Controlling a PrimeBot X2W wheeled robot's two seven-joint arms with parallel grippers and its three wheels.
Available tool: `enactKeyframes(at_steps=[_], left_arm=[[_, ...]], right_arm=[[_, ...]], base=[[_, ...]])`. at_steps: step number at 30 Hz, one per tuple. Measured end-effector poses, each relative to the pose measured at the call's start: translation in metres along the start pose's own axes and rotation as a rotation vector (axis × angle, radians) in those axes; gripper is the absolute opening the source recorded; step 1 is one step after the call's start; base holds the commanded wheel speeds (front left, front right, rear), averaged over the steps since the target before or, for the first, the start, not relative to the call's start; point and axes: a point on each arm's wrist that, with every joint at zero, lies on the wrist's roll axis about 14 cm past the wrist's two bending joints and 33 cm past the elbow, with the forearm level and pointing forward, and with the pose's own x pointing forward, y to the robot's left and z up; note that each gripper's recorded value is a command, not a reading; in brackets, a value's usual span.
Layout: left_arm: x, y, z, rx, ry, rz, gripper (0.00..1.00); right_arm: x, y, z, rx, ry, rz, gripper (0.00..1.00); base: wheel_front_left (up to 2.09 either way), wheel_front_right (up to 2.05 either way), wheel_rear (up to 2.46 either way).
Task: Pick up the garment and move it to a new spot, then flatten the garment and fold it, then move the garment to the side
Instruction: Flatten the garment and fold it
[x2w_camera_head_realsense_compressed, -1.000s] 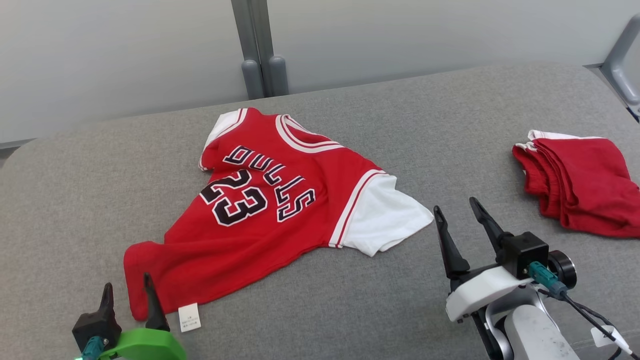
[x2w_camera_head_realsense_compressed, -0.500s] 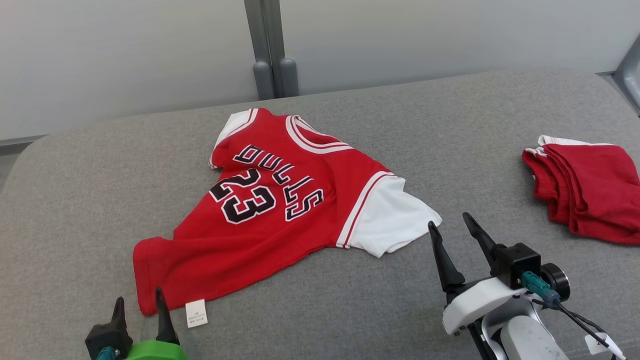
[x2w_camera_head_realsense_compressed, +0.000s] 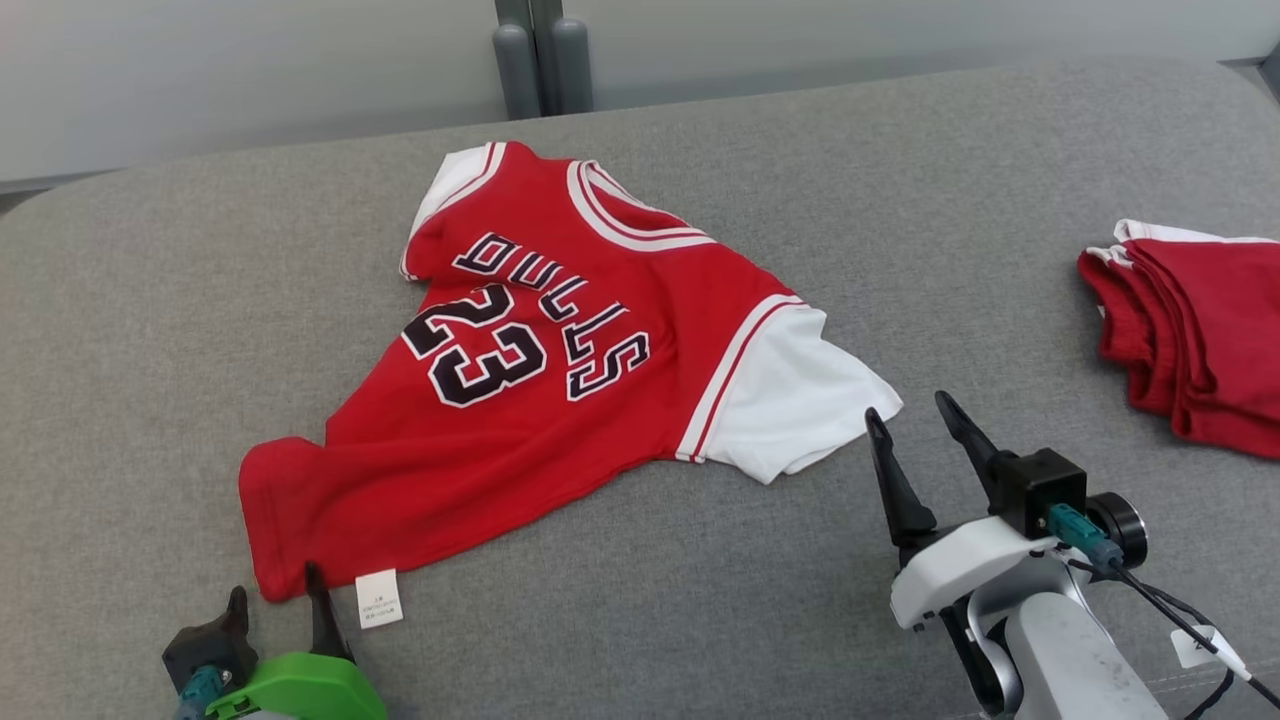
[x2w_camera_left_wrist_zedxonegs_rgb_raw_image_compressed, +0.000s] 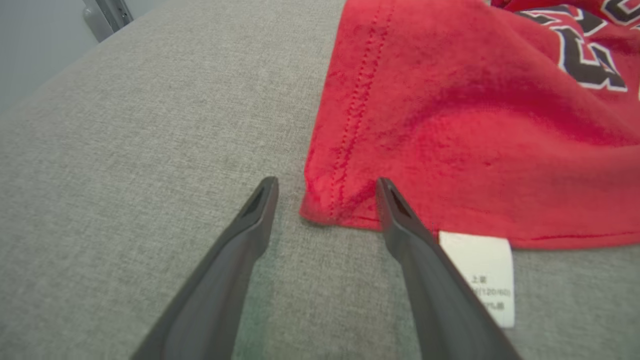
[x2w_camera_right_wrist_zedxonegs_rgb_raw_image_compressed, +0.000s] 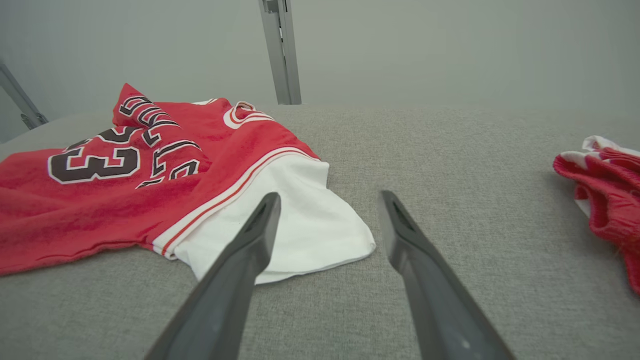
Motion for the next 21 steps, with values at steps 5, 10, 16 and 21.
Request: enactKeyframes(at_steps=[5, 10, 16, 21], left_arm=[[0.007, 0.004, -0.014, -0.015, 0.048, 0.016, 0.48], [0.013, -0.001, -0.015, -0.015, 0.054, -0.005, 0.0], [0.016, -0.005, -0.014, -0.007, 0.049, -0.034, 0.0], [0.015, -0.004, -0.012, -0.006, 0.04, -0.041, 0.0]], right_arm=[[0.008, -0.01, -0.015, -0.002, 0.044, -0.024, 1.0], [0.021, -0.016, -0.03, -0.012, 0.091, -0.032, 1.0], [0.038, -0.02, -0.049, -0.01, 0.15, -0.041, 1.0], [0.04, -0.016, -0.077, -0.006, 0.239, -0.031, 1.0]], base=[[0.0, 0.0, 0.0], [0.0, 0.0, 0.0], [0.0, 0.0, 0.0], [0.0, 0.0, 0.0]])
